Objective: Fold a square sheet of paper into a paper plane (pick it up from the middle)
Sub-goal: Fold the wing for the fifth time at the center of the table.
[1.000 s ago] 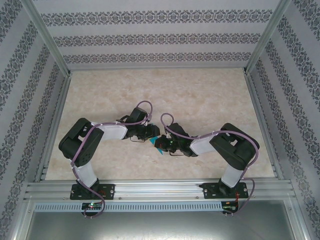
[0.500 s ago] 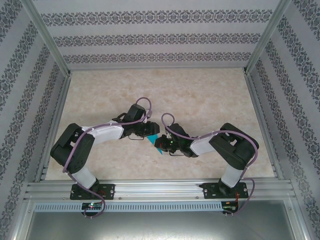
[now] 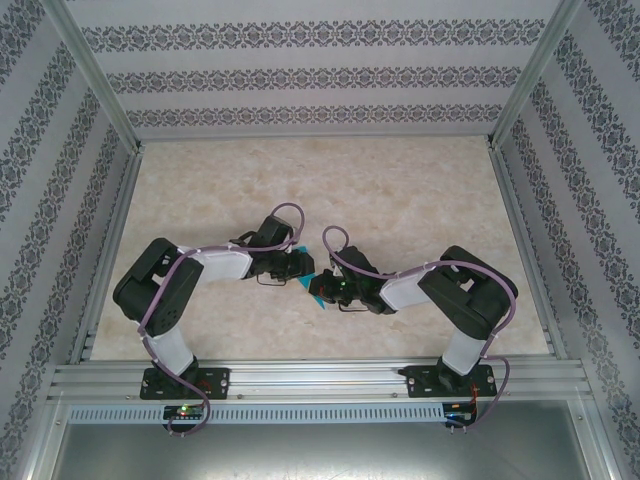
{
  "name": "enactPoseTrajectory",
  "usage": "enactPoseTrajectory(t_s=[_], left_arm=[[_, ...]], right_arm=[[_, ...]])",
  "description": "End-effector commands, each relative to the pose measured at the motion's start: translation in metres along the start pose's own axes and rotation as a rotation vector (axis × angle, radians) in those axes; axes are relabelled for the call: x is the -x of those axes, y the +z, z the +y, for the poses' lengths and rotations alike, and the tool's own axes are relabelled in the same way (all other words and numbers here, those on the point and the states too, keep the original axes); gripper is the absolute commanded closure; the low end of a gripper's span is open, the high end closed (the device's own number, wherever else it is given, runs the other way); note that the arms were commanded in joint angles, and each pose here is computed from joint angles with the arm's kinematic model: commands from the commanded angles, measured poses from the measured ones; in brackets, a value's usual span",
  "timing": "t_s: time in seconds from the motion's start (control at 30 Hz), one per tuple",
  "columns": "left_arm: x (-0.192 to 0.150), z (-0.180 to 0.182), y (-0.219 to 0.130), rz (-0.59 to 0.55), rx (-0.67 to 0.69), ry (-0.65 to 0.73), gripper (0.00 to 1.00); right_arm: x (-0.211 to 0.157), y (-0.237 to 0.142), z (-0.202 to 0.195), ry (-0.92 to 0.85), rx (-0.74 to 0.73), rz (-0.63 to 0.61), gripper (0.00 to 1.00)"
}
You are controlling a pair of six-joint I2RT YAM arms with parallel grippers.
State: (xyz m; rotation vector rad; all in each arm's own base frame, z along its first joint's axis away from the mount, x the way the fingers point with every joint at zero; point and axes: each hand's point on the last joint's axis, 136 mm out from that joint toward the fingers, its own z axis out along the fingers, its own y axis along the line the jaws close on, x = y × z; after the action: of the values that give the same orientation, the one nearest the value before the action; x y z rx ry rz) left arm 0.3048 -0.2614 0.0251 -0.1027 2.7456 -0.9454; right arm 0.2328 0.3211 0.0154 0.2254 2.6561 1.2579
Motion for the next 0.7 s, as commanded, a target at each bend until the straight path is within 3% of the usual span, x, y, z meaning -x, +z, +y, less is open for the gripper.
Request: enactPoseTrajectory(t_s=[0.0,0.67], left_arm=[[0.016,0.029,0.001,-0.042,0.092,-0.04,0.63],[0.051,0.066,-0.022,-0.089,0.146,-0.12,0.63]], right_arm=[[-0.033,-0.005,-0.065,0.052,-0.24,0.114,1.0],[-0.04,-0.011,-0.071,0.041,-0.269,0.15,1.0]])
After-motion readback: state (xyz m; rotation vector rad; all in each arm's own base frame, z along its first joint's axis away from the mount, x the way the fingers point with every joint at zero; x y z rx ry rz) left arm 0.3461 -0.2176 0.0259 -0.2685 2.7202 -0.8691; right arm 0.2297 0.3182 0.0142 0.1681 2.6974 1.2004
